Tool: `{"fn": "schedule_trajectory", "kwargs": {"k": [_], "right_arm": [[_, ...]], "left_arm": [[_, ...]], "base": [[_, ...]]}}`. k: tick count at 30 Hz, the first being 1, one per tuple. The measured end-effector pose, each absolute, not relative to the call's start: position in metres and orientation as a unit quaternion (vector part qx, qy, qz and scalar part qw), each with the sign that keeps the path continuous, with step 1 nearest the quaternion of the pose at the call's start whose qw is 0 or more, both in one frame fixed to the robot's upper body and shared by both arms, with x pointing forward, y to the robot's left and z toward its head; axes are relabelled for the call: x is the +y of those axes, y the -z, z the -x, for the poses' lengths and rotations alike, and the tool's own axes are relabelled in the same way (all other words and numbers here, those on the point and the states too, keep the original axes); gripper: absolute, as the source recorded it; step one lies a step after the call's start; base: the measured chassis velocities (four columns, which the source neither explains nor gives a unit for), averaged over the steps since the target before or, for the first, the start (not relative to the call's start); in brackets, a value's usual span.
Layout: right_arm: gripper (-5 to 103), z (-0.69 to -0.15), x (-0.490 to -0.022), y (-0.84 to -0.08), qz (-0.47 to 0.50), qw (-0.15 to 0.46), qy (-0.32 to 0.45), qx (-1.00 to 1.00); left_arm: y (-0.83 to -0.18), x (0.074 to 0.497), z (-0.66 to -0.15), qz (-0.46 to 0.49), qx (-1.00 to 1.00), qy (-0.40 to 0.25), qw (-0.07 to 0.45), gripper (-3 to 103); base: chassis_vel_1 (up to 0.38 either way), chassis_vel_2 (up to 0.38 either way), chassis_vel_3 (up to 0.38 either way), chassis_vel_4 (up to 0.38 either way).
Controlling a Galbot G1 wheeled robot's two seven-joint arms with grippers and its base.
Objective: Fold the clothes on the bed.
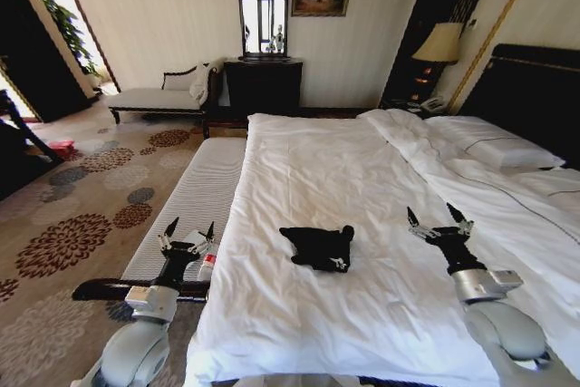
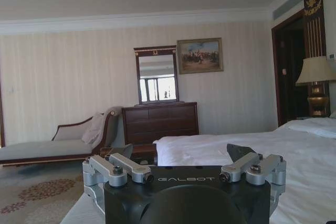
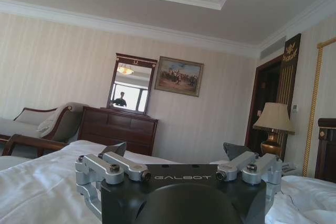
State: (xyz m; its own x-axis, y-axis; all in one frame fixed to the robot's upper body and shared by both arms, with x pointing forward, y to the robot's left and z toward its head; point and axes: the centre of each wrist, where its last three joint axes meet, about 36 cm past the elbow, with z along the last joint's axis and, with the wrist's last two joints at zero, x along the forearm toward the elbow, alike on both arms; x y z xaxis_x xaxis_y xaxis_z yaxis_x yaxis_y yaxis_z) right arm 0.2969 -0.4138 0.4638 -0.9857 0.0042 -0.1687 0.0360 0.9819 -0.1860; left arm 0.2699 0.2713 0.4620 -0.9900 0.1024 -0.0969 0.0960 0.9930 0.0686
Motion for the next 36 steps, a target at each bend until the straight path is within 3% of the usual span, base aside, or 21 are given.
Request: {"fn": "schedule_trajectory", "kwargs": {"k": [36], "right_arm": [[100, -0.2978, -0.4135, -0.4639, -0.009, 0.083, 0.093, 0.992]], "left_arm": [[-0.4554, 0.2686, -0.2722, -0.047, 0.997, -0.033, 0.053, 100]], "base": [[0.0, 0.0, 0.0, 0.0]]}}
